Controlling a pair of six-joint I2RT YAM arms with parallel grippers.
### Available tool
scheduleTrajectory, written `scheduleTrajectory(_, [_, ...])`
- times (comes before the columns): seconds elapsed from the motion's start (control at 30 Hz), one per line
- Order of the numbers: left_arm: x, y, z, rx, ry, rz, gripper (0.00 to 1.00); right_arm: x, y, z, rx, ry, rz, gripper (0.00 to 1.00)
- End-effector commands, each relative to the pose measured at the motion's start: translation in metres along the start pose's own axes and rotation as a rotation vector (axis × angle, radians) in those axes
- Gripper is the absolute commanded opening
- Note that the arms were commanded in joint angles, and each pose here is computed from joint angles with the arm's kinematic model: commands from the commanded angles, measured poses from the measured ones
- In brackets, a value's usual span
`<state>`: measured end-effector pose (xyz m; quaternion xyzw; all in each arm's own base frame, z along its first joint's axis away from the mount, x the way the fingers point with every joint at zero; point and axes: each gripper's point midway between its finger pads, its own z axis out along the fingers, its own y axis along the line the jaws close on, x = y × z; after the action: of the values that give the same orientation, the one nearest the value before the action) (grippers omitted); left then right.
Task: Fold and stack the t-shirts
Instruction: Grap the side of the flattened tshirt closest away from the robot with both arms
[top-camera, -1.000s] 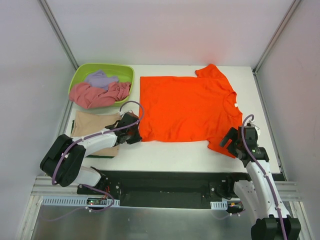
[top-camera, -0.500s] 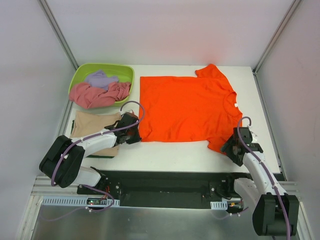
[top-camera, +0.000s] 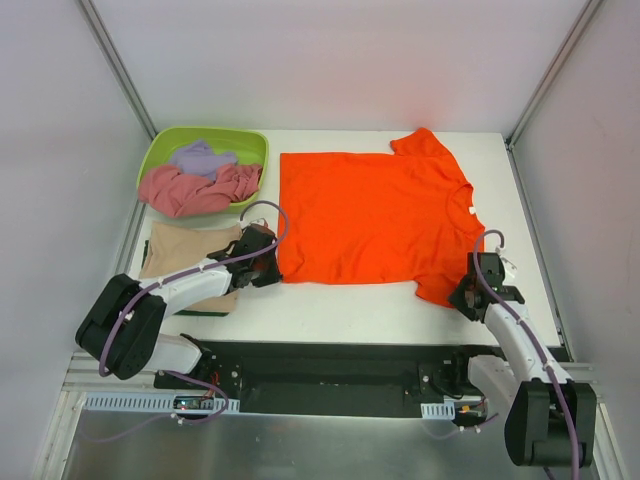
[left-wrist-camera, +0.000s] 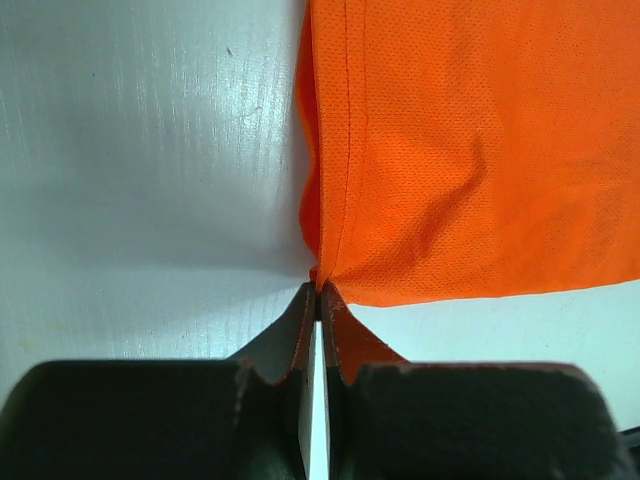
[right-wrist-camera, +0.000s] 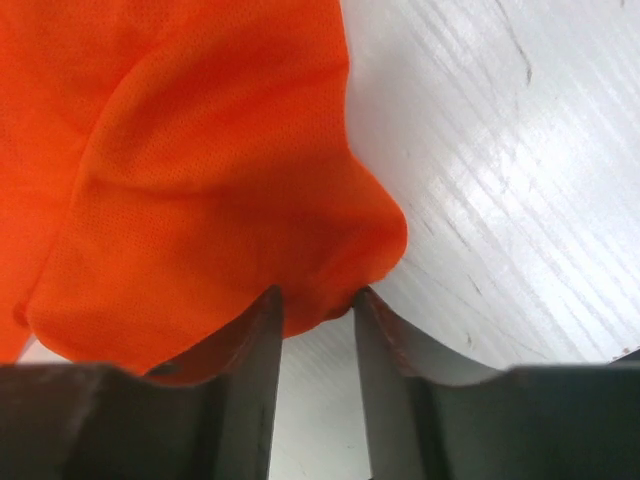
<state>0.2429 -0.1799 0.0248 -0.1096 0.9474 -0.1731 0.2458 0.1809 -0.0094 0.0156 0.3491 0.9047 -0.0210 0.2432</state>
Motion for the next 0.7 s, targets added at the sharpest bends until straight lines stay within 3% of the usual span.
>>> scheduleTrajectory(0.0, [-0.004, 0.003, -0.005, -0.008, -0.019, 0.021, 0.00, 0.017, -0.005, 0.002, -0.011, 0.047, 0.010, 0.29])
scheduleTrajectory(0.07, [-0.005, 0.003, -0.006, -0.004, -0.025, 0.021, 0.00, 0.014, -0.001, -0.001, -0.040, 0.027, 0.004, 0.16])
scheduleTrajectory(0.2, [-0.007, 0.001, -0.013, 0.014, -0.046, 0.016, 0.00, 0.002, 0.002, -0.014, -0.089, -0.041, -0.019, 0.01])
scheduleTrajectory(0.47, [-0.014, -0.005, -0.039, 0.087, -0.121, -0.011, 0.00, -0.021, 0.013, -0.067, -0.231, -0.175, -0.014, 0.01])
scheduleTrajectory(0.67, [-0.013, -0.011, -0.059, 0.161, -0.152, -0.028, 0.00, -0.014, 0.008, -0.103, -0.281, -0.157, -0.043, 0.01])
